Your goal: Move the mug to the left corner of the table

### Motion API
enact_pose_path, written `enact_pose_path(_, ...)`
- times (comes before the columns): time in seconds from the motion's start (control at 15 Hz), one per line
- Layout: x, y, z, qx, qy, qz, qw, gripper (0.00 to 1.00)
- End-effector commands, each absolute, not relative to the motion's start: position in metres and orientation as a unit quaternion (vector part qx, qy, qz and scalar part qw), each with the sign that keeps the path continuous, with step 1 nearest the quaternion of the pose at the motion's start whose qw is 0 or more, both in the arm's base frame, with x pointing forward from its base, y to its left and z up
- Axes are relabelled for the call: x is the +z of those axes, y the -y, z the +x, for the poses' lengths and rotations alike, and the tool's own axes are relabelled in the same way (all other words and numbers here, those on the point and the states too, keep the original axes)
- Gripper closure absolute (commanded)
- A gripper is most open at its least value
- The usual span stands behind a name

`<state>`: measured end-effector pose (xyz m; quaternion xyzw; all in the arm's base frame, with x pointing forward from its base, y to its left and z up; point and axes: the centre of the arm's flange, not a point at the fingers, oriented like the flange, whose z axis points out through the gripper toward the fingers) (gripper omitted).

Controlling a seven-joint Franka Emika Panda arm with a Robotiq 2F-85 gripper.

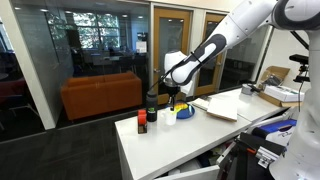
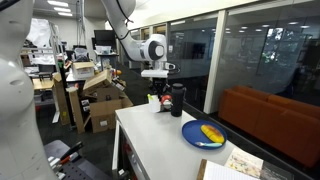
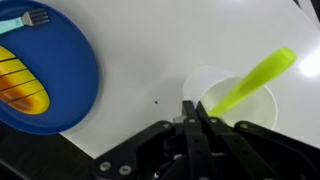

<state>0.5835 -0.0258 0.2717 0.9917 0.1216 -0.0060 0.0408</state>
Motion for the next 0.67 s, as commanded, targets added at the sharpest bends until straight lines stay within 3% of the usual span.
enact_pose_path(0.0,0.274,0.006,0.584,-0.010,-0.147,0.988,0.055,0.99)
enact_pose_path(0.6,0.260,-0.069,0.588,-0.013,-0.211,0.974,0.079,0.99)
